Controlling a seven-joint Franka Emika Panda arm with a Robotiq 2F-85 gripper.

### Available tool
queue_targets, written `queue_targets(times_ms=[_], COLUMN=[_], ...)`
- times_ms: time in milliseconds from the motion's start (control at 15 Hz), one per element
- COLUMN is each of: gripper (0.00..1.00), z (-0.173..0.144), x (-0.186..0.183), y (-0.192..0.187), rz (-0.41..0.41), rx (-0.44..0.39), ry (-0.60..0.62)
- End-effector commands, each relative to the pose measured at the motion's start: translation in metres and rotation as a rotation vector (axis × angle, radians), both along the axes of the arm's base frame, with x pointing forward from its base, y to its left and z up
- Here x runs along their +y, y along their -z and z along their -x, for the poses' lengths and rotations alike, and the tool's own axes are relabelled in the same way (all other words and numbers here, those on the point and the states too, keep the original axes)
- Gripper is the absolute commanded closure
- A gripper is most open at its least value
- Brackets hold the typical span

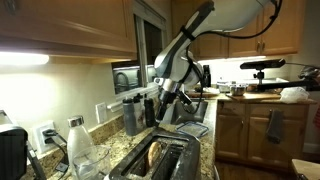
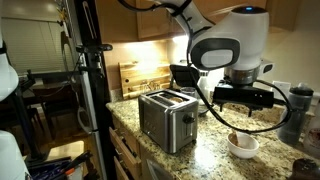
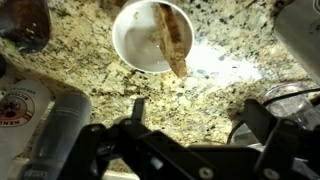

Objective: Put the bread in the toaster

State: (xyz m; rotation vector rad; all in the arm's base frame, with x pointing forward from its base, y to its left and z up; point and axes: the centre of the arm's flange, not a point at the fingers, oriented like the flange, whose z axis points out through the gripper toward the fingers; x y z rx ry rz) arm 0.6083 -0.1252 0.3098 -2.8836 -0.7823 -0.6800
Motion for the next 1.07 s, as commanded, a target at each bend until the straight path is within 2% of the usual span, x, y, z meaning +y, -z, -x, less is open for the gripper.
queue_targets(times_ms=[0, 600, 1000], gripper=[0.00, 0.00, 0.00], z=[0.000, -0.004, -0.018], x=[0.000, -0.012, -0.018], y=[0.000, 0.030, 0.051], rz=[0.000, 0.031, 0.019], rx=[0.000, 0.050, 0.061], ry=[0.000, 0.008, -0.015])
